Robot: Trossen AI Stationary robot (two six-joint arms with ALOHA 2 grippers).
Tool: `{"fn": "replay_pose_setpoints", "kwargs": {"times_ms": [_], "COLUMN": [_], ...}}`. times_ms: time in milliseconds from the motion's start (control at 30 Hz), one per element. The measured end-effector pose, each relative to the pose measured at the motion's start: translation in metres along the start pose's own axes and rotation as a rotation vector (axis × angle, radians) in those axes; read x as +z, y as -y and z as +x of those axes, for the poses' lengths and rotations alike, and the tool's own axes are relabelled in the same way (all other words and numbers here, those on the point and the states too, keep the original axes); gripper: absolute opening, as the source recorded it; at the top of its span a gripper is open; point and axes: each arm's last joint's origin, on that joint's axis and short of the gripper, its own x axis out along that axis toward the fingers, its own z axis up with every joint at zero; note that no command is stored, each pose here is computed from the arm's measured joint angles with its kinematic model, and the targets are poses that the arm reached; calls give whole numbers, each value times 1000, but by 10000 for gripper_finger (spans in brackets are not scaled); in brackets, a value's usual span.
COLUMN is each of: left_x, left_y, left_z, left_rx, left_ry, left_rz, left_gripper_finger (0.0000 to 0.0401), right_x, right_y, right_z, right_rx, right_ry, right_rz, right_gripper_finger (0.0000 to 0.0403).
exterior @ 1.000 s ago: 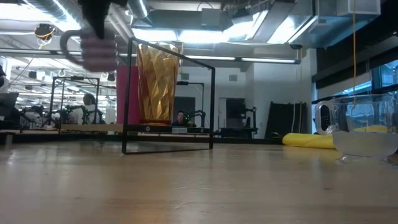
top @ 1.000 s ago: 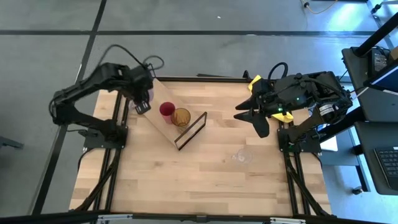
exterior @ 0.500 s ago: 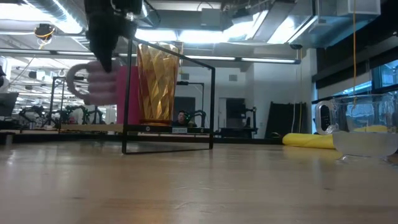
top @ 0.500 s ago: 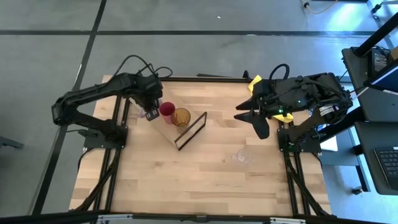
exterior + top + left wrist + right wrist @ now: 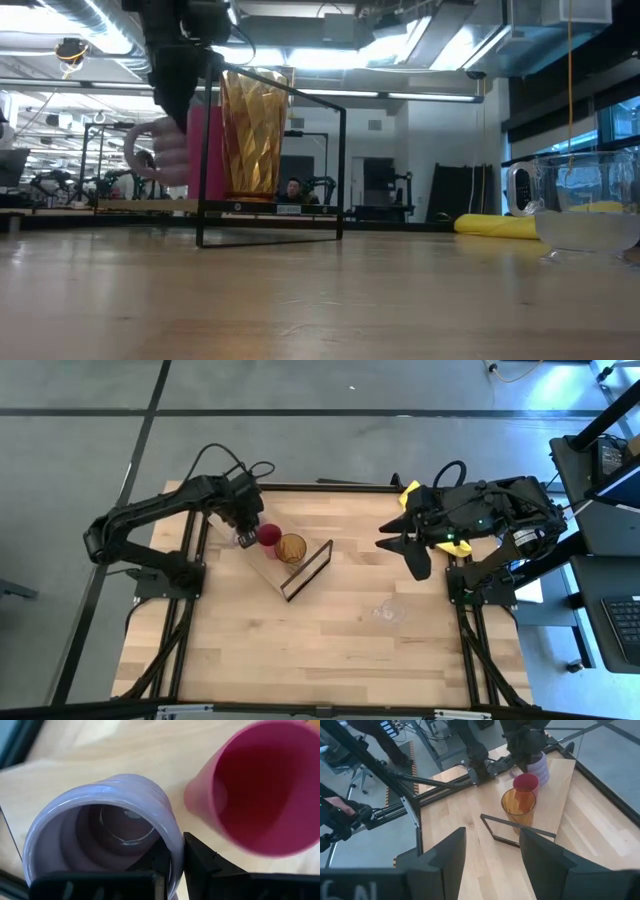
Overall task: Stack small to large cups/mugs on shelf
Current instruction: Put the violet cup on the shelf
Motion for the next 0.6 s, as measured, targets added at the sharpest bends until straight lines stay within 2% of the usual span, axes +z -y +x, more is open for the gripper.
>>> {"fn": "replay_pose_setpoints", "kwargs": {"times_ms": [267, 433, 600], "left_x": [3, 9, 10], "left_y": [-14, -15, -15], "left_z": [10, 24, 27], "left_rx": [-38, -73, -107], "left_ry": [-39, -86, -90], "left_rz": [-4, 4, -1], "left_gripper_finger": [28, 28, 29], "right_x": [0, 0, -1], "right_y": [0, 0, 1], "right_z": [0, 0, 0], "right_rx": [-6, -8, -24], "right_ry": [4, 5, 2], "right_rz": [22, 34, 43], "right_gripper_finger": [186, 186, 186]}}
